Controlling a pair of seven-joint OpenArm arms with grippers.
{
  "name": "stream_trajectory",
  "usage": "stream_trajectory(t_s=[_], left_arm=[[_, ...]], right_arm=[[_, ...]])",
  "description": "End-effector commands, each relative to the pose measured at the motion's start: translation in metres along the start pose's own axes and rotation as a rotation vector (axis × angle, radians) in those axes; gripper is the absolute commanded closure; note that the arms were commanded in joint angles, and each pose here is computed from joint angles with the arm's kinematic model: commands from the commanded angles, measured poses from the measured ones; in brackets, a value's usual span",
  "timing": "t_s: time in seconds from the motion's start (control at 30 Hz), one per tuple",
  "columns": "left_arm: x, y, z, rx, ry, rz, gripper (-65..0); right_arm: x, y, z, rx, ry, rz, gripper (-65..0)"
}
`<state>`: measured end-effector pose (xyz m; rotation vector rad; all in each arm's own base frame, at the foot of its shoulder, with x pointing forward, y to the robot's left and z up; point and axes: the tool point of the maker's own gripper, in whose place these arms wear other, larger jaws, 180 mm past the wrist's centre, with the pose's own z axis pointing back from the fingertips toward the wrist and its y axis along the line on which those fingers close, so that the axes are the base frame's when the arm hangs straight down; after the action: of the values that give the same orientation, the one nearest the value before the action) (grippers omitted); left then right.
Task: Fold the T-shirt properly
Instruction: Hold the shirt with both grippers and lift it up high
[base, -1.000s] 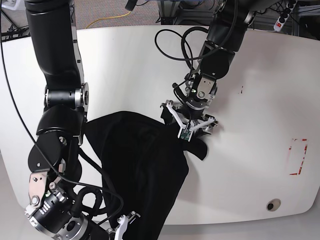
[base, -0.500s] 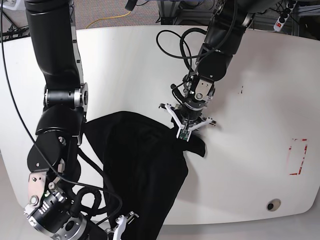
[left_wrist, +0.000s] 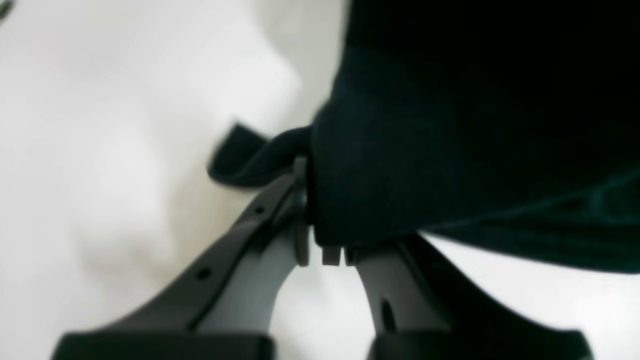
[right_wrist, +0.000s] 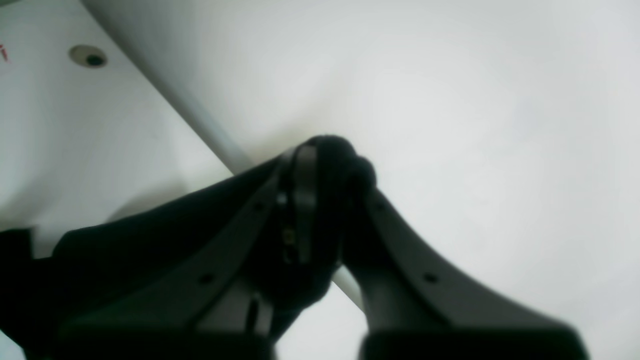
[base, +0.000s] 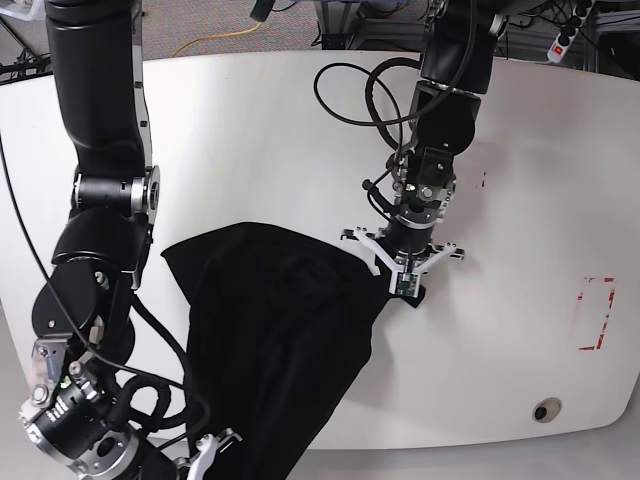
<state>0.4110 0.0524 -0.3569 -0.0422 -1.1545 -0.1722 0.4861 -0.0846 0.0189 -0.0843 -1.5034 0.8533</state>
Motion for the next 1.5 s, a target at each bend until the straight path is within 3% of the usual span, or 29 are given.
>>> stream_trajectory(t_s=[0.0, 0.37, 0.67, 1.1, 1.3, 1.47], left_arm=[[0.042, 0.021, 0.006, 0.036, -0.100, -0.009, 0.0], [0.129, 0.062, 0.050, 0.105, -0.337, -0.096, 0.0], [0.204, 0.120, 0.091, 0.249, -0.478, -0.080, 0.0], [0.303, 0.167, 0.131, 0.373, -0.665, -0.173, 0.0], [0.347, 0.187, 0.152, 0.434, -0.704, -0.173, 0.0], [0.357, 0.183, 0.152, 0.413, -0.672, -0.222, 0.0]], right_arm=[[0.020, -0.022, 0.011, -0.053, -0.060, 0.009, 0.0], [0.022, -0.059, 0.007, -0.091, -0.015, -0.007, 0.0], [0.006, -0.100, -0.007, -0.210, 0.152, 0.029, 0.0], [0.008, -0.135, 0.000, -0.290, 0.172, 0.059, 0.0], [0.000, -0.147, 0.011, -0.318, 0.194, 0.067, 0.0], [-0.003, -0.157, 0.027, -0.355, 0.230, 0.090, 0.0]])
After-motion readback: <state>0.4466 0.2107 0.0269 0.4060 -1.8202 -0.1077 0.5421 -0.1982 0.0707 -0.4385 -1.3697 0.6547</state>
